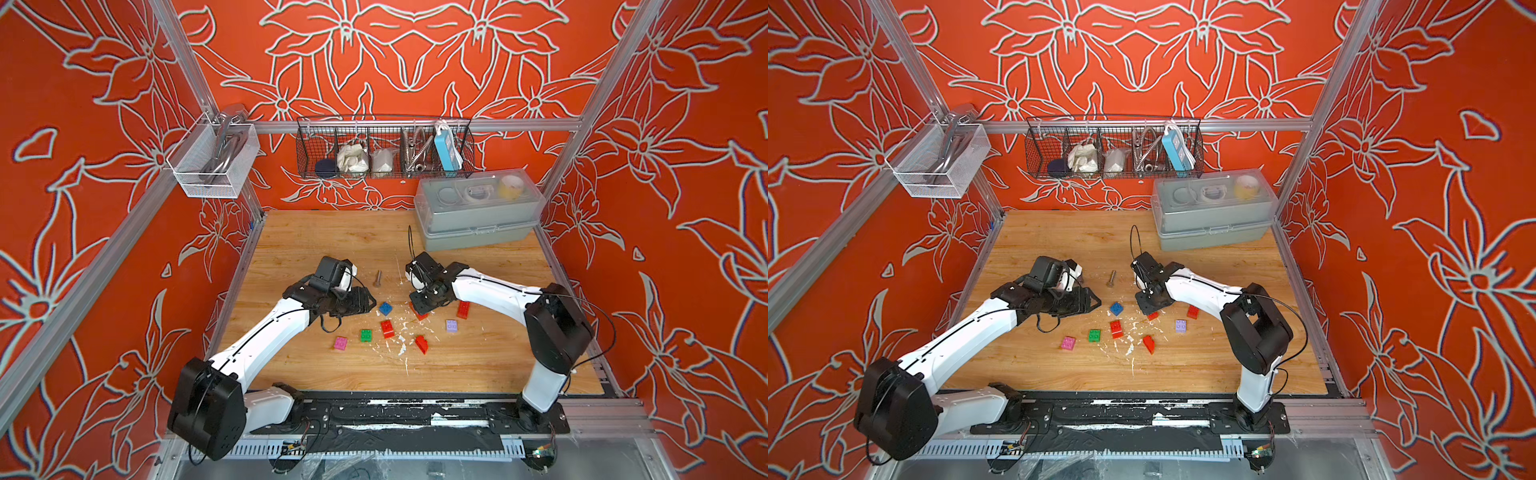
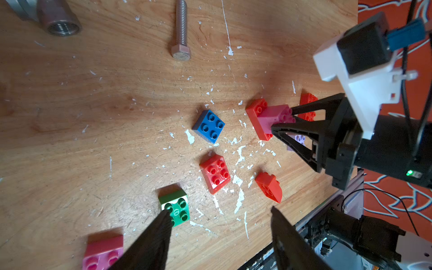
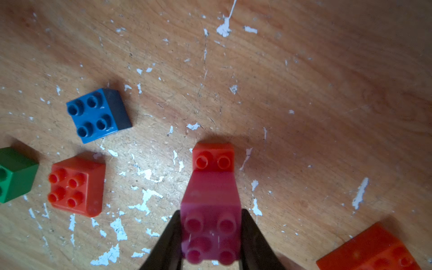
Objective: Assemble the number 1 with lego
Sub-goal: Assemble the lego brick with the lego brick.
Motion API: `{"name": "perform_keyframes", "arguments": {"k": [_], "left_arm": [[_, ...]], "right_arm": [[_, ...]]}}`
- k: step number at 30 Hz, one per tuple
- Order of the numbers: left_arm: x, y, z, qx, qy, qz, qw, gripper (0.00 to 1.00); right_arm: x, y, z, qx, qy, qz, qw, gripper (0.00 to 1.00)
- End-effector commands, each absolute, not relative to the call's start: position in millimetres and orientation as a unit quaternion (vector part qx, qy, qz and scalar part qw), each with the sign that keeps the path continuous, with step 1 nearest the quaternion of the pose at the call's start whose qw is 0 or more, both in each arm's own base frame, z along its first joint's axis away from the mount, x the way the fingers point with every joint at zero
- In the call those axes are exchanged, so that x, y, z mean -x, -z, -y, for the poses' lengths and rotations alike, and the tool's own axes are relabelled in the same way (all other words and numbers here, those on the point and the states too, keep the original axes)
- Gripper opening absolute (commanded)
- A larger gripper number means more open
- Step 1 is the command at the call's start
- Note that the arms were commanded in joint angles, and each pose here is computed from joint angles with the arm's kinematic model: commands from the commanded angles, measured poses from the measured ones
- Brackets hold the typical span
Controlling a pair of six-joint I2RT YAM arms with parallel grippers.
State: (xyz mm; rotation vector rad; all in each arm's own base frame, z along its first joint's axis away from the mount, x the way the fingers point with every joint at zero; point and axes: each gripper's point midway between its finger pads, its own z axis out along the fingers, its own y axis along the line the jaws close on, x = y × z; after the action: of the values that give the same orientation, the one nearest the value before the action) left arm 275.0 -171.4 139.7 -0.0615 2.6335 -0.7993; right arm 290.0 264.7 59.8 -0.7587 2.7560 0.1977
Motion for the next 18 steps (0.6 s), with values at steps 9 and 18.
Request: {"name": "perform_keyframes", "arguments": {"k": [9, 18], "left_arm": [[-275, -143, 166, 0.026, 0.269, -0.942, 0.199, 0.69], [-264, -136, 127, 0.061, 0.166, -0.965, 0.193, 0.76]], "right_arm": [[-266, -43, -244, 0.259, -0.029, -0.963, 0.068, 0.46], [-285, -112, -257, 0.247, -0.058, -0.957, 0.143, 0.65]]}}
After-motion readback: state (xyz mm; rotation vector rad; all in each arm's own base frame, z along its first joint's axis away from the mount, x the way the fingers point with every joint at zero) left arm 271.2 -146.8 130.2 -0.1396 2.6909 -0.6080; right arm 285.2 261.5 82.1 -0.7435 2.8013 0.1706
